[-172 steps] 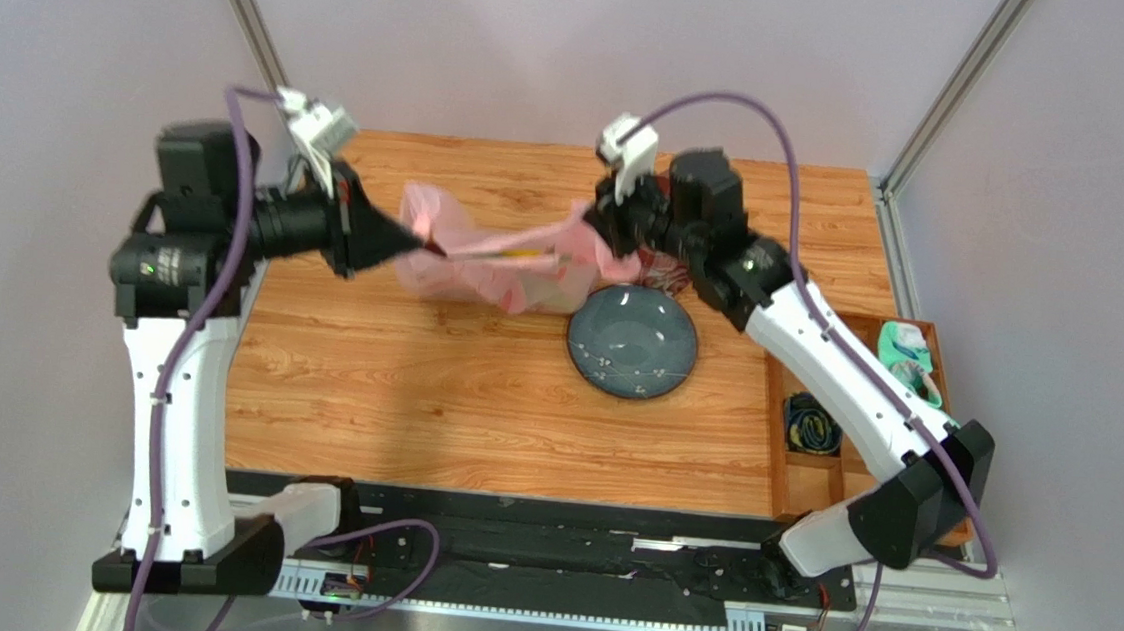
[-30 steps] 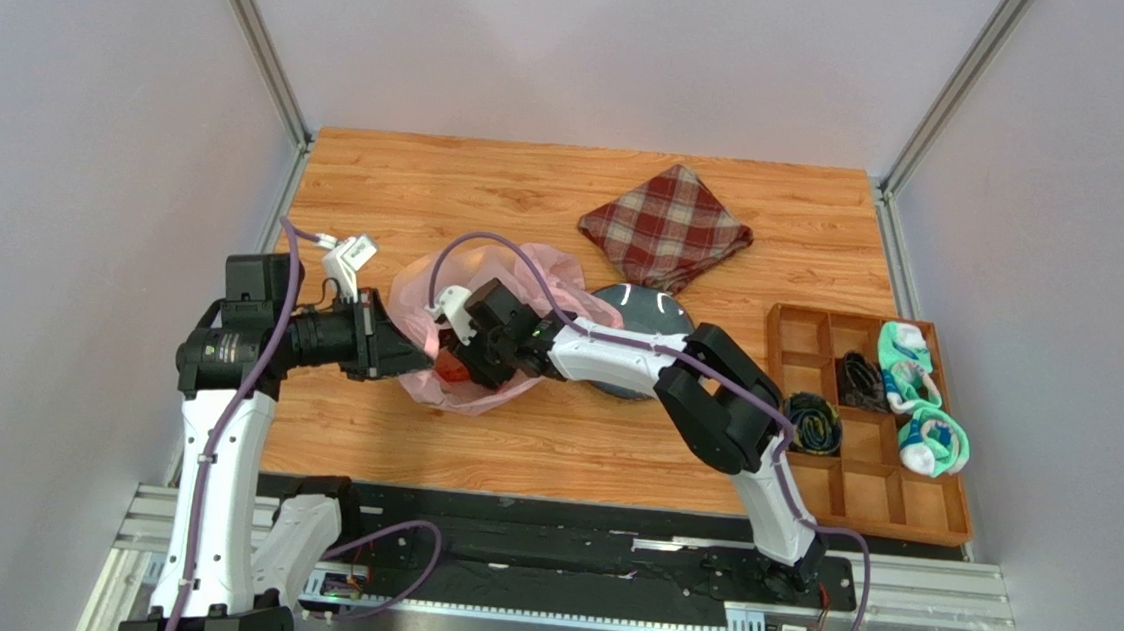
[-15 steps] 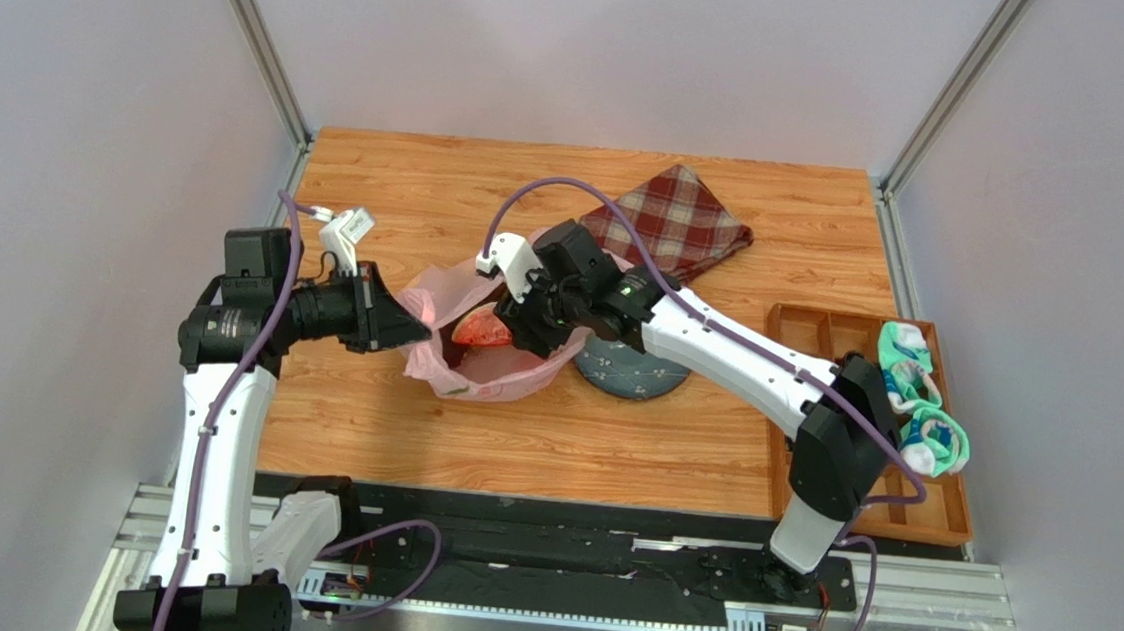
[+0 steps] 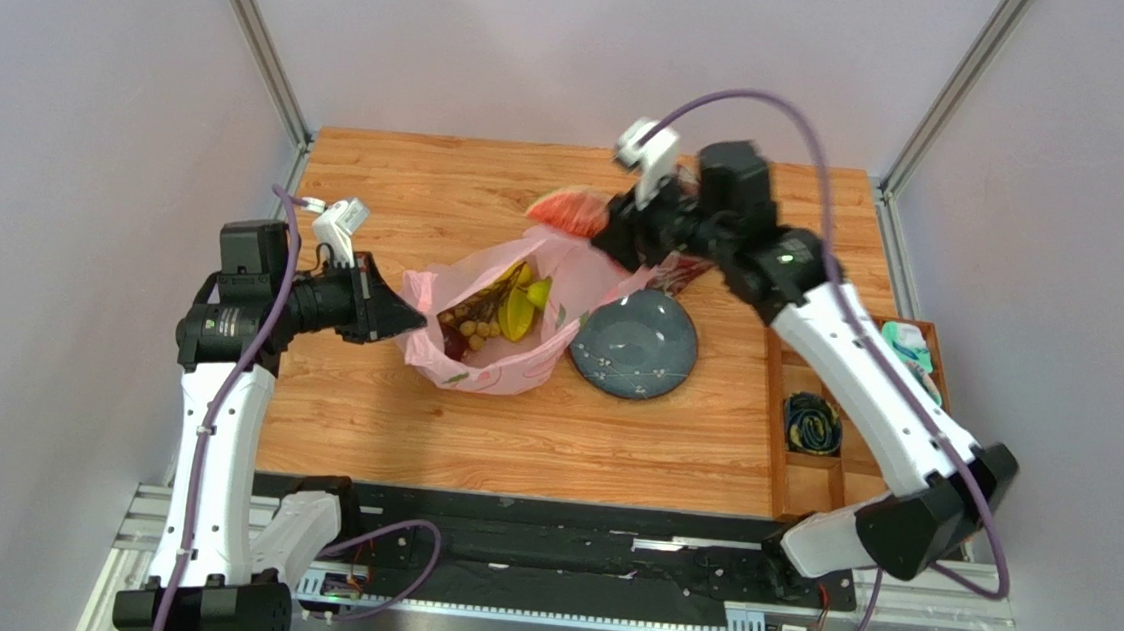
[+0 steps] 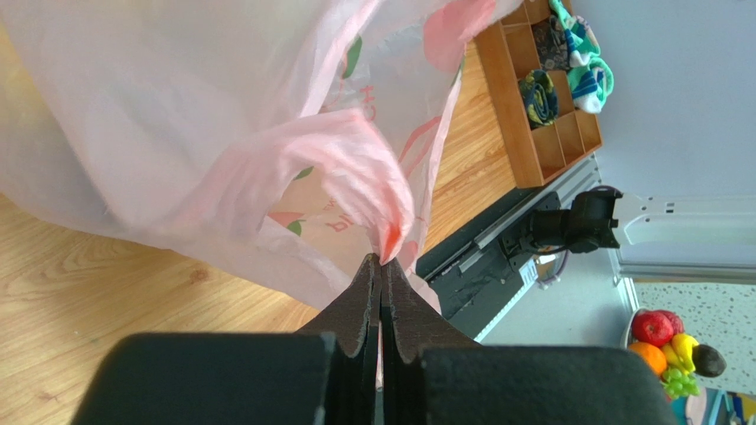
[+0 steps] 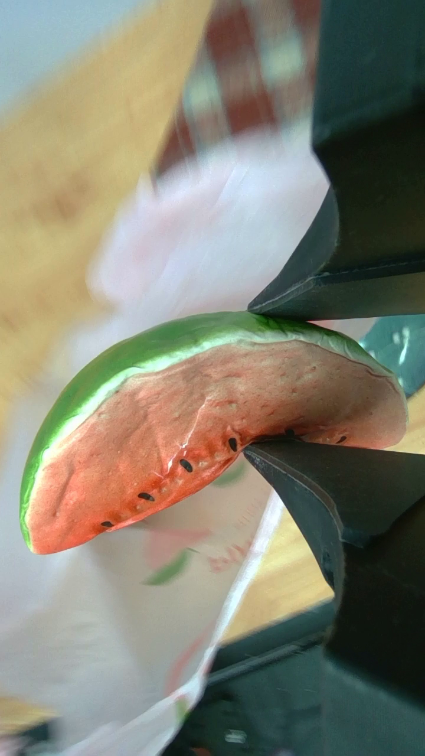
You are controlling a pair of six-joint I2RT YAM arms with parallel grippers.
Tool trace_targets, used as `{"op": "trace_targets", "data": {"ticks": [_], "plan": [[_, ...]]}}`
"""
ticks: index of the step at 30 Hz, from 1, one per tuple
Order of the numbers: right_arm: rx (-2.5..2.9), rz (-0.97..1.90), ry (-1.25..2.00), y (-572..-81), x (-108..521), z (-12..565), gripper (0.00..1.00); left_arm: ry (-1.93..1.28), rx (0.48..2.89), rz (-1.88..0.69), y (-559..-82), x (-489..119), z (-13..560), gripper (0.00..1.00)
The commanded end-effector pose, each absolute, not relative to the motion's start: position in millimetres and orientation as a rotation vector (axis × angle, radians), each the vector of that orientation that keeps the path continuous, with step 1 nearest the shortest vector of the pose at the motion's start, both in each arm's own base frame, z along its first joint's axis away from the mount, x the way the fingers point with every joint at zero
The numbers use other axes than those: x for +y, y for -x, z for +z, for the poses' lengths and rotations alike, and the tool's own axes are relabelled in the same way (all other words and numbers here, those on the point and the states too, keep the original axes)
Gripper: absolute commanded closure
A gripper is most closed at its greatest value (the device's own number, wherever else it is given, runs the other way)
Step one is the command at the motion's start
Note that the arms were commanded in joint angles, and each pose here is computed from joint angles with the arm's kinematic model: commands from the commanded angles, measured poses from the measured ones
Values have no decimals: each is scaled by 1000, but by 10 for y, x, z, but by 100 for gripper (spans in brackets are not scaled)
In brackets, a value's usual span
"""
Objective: Take the fake fruits out of the plastic bag
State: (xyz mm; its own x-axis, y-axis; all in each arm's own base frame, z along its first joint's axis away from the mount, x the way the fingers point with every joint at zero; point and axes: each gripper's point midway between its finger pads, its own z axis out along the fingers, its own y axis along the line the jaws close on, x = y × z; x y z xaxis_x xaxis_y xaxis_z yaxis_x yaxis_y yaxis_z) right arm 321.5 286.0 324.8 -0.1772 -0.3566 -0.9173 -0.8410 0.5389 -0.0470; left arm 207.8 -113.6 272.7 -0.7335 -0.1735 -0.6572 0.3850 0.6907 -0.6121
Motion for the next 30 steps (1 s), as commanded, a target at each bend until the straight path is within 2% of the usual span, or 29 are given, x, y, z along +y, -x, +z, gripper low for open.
{"op": "trace_targets", "data": {"ticks": [1, 4, 8, 10, 12, 18, 24, 26, 27, 28, 29, 30], "plan": [[1585, 506, 625, -3504, 2141, 4336, 100, -151, 2134, -981, -2180, -1111, 2844, 100], [1730, 342, 383, -3836, 1461, 3944, 100, -149, 2126, -995, -2190, -1128, 2868, 100], [2130, 241, 157, -3904, 886, 2730, 100, -144, 2115, -990, -2194, -1124, 2908, 100], [2314, 283, 186, -3817, 937, 2170, 97, -145, 2113, -991, -2178, -1128, 2923, 100], [2408, 453, 237, -3628, 1153, 1806, 93, -148, 2108, -988, -2169, -1124, 2934, 100], [2532, 513, 237, -3544, 1270, 1226, 96, -133, 2119, -971, -2116, -1099, 2890, 100], [2570, 555, 243, -3629, 1464, 954, 96, -95, 2121, -976, -2122, -1068, 2842, 100], [2571, 577, 252, -3654, 1584, 922, 92, -95, 2120, -981, -2129, -1070, 2845, 100], [2587, 579, 273, -3631, 1669, 850, 68, -92, 2120, -978, -2135, -1064, 2846, 100], [2595, 519, 241, -3672, 1640, 811, 30, -91, 2123, -981, -2143, -1064, 2841, 100], [2604, 481, 175, -3715, 1625, 826, 0, -100, 2121, -981, -2143, -1065, 2843, 100], [2592, 462, 145, -3761, 1624, 899, 0, -106, 2118, -975, -2142, -1063, 2857, 100]]}}
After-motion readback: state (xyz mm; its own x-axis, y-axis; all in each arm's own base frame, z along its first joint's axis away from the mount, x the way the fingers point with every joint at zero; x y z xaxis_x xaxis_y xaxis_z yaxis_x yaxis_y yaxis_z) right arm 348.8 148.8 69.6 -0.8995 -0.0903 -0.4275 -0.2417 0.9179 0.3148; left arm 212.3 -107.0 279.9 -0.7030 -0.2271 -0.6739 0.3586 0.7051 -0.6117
